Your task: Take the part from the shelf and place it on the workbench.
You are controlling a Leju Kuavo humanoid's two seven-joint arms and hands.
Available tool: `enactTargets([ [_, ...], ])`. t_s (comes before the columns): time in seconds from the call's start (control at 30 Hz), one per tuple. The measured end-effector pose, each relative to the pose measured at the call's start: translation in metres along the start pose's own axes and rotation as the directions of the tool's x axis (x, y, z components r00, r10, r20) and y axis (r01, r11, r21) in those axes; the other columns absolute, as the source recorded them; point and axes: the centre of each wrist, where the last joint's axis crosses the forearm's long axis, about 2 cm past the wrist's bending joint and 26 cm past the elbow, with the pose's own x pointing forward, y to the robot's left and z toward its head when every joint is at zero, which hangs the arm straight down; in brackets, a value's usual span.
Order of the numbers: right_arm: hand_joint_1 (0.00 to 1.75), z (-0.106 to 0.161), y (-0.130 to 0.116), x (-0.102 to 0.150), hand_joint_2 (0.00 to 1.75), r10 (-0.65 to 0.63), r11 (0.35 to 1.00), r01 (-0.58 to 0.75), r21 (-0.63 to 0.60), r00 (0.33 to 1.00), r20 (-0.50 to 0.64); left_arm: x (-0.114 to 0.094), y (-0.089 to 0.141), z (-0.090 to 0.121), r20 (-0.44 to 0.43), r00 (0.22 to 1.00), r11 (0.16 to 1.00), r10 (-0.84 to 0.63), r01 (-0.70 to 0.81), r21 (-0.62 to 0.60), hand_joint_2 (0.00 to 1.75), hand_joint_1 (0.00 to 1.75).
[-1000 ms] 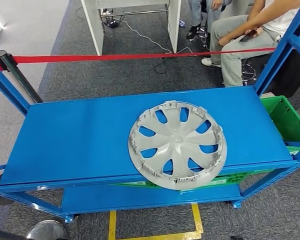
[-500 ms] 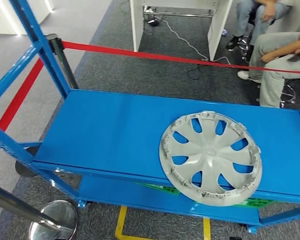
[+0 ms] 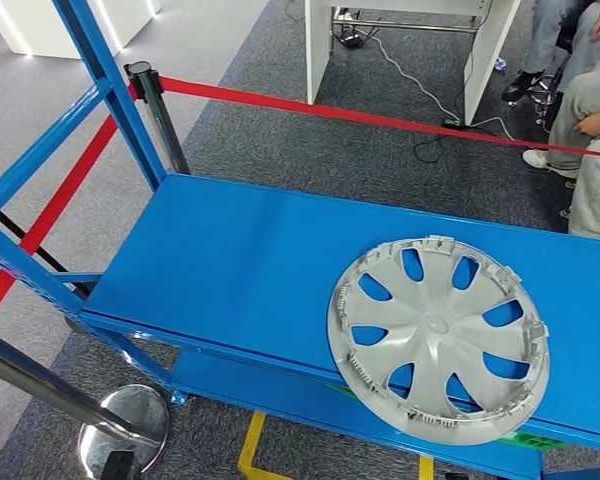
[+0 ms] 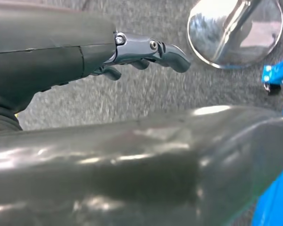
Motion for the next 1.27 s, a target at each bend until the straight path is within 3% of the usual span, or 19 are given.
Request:
enactTargets([
  [0.5,0.00,-0.019,0.015,0.013,0.00,0.027,0.993,-0.029,0.112,0.999,0.023,-0.012,0.001,-0.013,-0.052,0.996,0.987,0.070,-0.077,-0.142,0.00,0.00],
  [1.27,0.00,-0.032,-0.006,0.000,0.00,0.115,0.986,-0.107,0.130,0.991,-0.063,-0.050,0.038,-0.026,-0.216,0.968,0.965,0.125,-0.170,-0.201,0.00,0.00],
])
